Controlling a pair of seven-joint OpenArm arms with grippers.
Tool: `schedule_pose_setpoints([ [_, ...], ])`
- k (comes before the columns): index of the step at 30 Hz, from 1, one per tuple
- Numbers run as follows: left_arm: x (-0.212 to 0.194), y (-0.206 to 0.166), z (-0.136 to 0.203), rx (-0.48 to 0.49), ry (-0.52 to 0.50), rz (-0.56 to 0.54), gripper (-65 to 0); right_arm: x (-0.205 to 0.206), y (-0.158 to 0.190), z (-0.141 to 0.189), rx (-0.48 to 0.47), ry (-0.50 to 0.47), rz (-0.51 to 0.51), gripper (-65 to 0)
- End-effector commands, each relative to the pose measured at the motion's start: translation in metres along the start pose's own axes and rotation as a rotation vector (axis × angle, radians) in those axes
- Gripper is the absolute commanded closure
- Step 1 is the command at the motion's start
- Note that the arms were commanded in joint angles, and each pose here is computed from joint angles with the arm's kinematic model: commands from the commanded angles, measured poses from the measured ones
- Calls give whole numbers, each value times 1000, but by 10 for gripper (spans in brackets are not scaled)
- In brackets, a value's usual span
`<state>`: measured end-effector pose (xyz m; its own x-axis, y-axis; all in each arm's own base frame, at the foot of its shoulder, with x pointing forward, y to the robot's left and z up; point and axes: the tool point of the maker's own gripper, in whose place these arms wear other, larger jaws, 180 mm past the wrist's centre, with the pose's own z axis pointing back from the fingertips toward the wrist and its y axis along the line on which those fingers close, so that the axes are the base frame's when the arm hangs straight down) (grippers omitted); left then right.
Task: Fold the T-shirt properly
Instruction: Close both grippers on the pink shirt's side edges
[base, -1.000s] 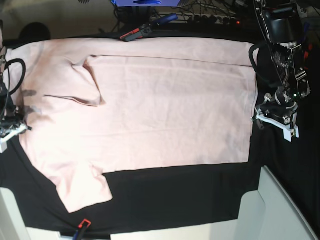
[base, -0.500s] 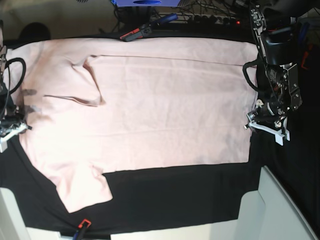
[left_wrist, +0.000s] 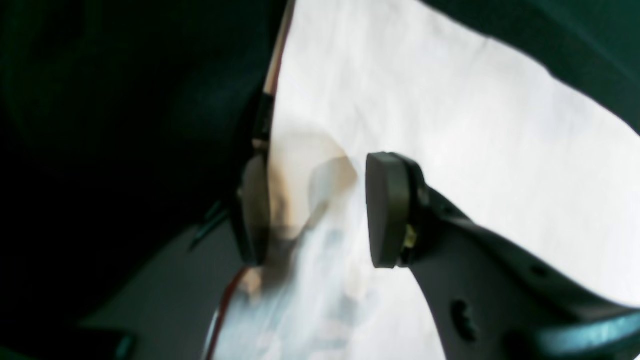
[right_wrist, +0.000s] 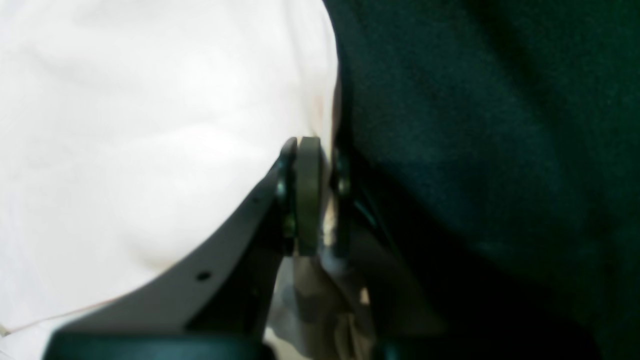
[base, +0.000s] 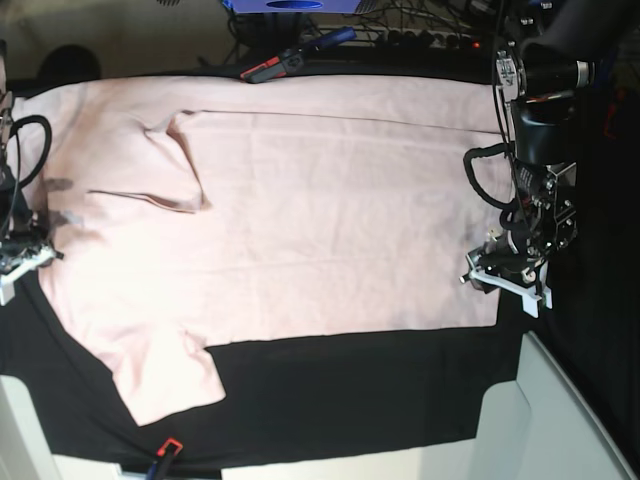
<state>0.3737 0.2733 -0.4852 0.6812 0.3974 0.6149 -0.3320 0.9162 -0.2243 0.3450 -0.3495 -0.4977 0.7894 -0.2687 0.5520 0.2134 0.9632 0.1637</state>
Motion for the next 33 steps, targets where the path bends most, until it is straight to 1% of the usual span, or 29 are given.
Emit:
schedule_pose_setpoints([
  [1, -6, -5, -1, -9, 37, 5, -301, 20, -8, 6, -13, -40, 7, -10],
  [9, -4, 3, 0, 3, 34, 11, -297, 21, -7, 6, -12, -41, 8, -10],
  [11, -1, 13, 2, 20, 32, 7, -296, 21, -7, 6, -12, -41, 8, -10],
  [18, 4, 25, 5, 42, 23, 3, -297, 21, -7, 6, -12, -41, 8, -10],
  [20, 7, 30, 7, 49, 14, 26, -297, 20, -8, 6, -13, -39, 8, -10],
  [24, 15, 53, 13, 83, -22, 131, -304, 20, -8, 6, -13, -39, 8, -10],
  [27, 15, 67, 18, 107, -23, 130, -306, 20, -8, 6, -13, -39, 8, -10],
  [33, 9, 67, 17, 106, -15, 132, -306, 19, -5, 4, -8, -38, 8, -10],
])
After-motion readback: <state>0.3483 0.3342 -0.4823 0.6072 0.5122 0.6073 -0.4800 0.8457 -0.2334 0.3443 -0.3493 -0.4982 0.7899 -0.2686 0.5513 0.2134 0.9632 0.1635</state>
